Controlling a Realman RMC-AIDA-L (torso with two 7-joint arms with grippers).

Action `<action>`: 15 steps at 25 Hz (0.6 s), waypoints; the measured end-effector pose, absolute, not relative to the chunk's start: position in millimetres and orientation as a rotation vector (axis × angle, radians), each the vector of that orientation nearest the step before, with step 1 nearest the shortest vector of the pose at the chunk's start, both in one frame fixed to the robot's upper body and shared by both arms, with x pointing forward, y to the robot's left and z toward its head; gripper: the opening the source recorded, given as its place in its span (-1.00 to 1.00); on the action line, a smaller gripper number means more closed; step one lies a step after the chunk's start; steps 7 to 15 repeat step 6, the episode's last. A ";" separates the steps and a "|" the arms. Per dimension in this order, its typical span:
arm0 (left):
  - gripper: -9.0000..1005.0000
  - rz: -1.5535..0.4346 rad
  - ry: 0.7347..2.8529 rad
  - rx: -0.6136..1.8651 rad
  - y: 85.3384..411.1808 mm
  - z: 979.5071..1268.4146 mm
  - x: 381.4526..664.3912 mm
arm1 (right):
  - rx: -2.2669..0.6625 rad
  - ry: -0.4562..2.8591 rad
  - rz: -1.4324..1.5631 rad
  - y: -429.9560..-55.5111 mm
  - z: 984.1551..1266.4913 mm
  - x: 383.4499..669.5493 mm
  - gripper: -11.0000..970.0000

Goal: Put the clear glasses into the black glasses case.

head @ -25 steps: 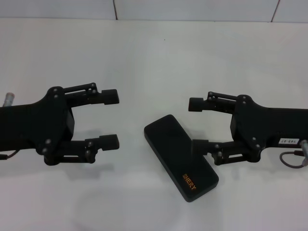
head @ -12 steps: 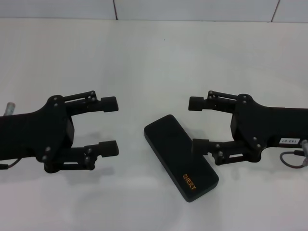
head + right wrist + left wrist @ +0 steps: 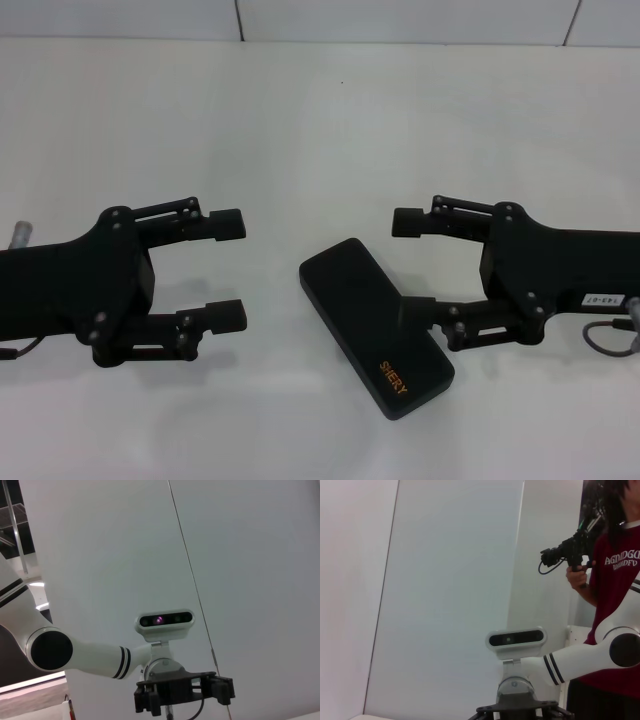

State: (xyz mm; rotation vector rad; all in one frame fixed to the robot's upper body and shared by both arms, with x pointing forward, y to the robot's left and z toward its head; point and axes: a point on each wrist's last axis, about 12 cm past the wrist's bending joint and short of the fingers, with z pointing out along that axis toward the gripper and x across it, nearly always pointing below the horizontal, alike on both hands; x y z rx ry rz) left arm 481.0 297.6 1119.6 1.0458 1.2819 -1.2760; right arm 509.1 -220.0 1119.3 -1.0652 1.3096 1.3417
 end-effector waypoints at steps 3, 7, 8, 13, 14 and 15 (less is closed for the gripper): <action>0.59 -1.275 1.283 1.045 297.6 1119.5 481.1 | -1.066 1.308 1.344 -220.0 1119.3 508.6 0.83; 0.59 -1.275 1.283 1.045 297.6 1119.5 481.1 | -1.063 1.311 1.348 -219.7 1118.4 508.1 0.83; 0.59 -1.275 1.283 1.045 297.6 1119.5 481.1 | -1.063 1.311 1.348 -219.7 1118.4 508.1 0.83; 0.59 -1.275 1.283 1.045 297.6 1119.5 481.1 | -1.063 1.311 1.348 -219.7 1118.4 508.1 0.83; 0.59 -1.275 1.283 1.045 297.6 1119.5 481.1 | -1.063 1.311 1.348 -219.7 1118.4 508.1 0.83; 0.59 -1.275 1.283 1.045 297.6 1119.5 481.1 | -1.063 1.311 1.348 -219.7 1118.4 508.1 0.83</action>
